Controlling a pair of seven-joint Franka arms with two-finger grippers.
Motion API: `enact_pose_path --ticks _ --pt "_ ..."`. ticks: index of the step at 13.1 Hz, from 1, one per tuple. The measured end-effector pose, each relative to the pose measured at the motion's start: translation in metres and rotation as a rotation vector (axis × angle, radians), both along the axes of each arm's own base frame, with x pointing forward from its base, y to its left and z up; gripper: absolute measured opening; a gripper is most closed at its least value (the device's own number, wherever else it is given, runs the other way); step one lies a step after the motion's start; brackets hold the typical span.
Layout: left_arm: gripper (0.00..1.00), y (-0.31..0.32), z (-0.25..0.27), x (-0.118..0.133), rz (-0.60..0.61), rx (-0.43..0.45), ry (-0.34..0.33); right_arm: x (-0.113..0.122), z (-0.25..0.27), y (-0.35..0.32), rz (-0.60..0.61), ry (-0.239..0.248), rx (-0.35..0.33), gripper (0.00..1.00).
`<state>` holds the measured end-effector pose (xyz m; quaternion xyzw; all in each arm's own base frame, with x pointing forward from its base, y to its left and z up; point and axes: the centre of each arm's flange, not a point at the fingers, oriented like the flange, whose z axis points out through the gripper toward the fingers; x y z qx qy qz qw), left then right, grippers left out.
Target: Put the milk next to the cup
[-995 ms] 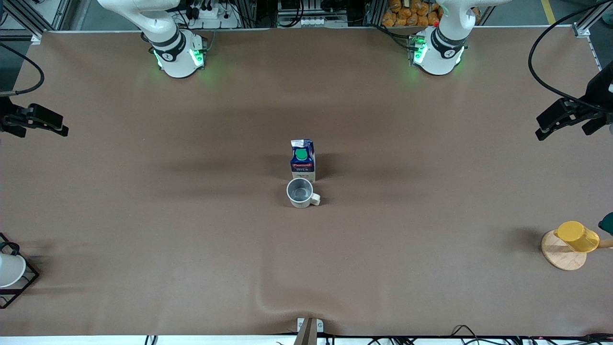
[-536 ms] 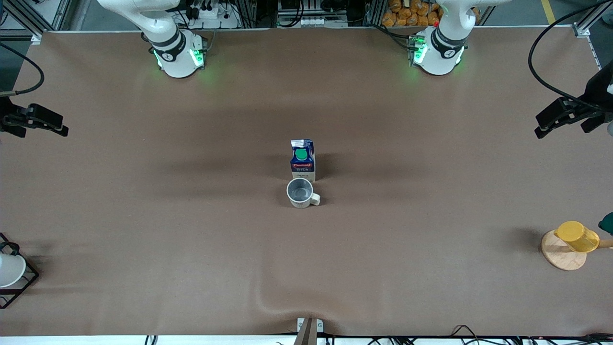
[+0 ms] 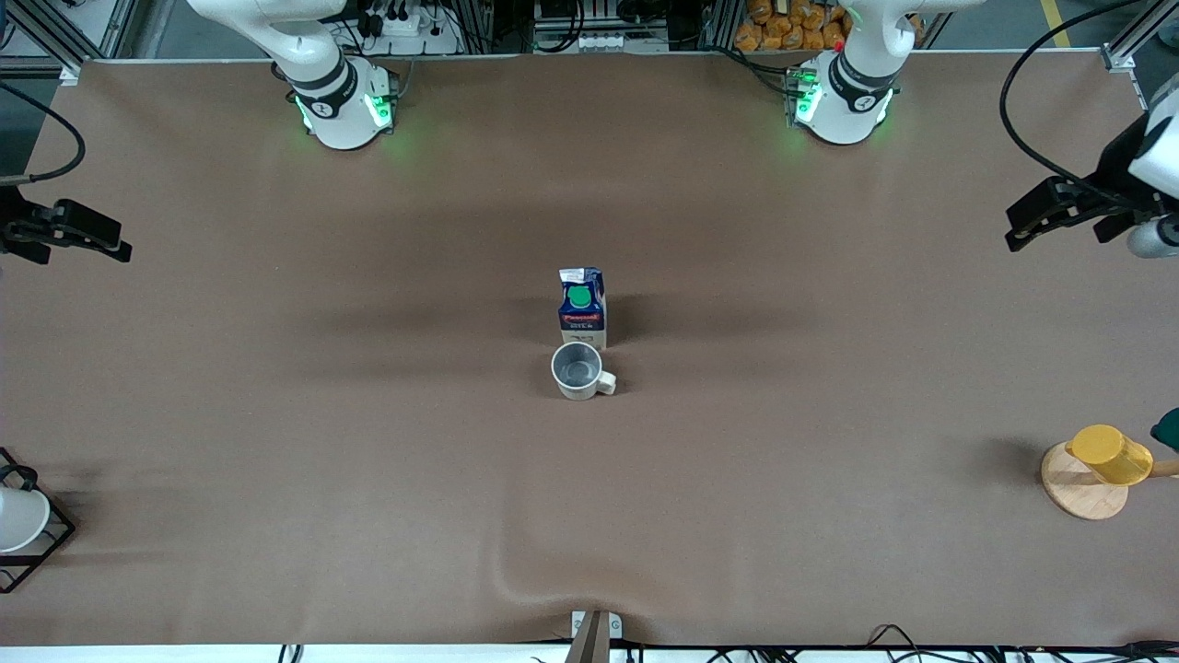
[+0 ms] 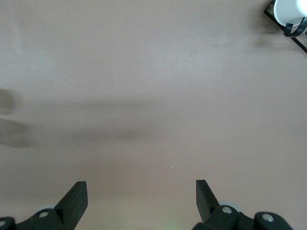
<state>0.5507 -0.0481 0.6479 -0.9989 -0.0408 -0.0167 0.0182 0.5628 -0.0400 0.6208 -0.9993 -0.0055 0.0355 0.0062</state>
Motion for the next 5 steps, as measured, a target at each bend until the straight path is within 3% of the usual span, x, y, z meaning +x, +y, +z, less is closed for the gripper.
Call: enact_pose_path --ticks 5 --pt "1.00 -0.007 -0.017 0.002 -0.060 0.003 0.034 0.000 0.000 0.000 0.000 0.000 0.000 1.00"
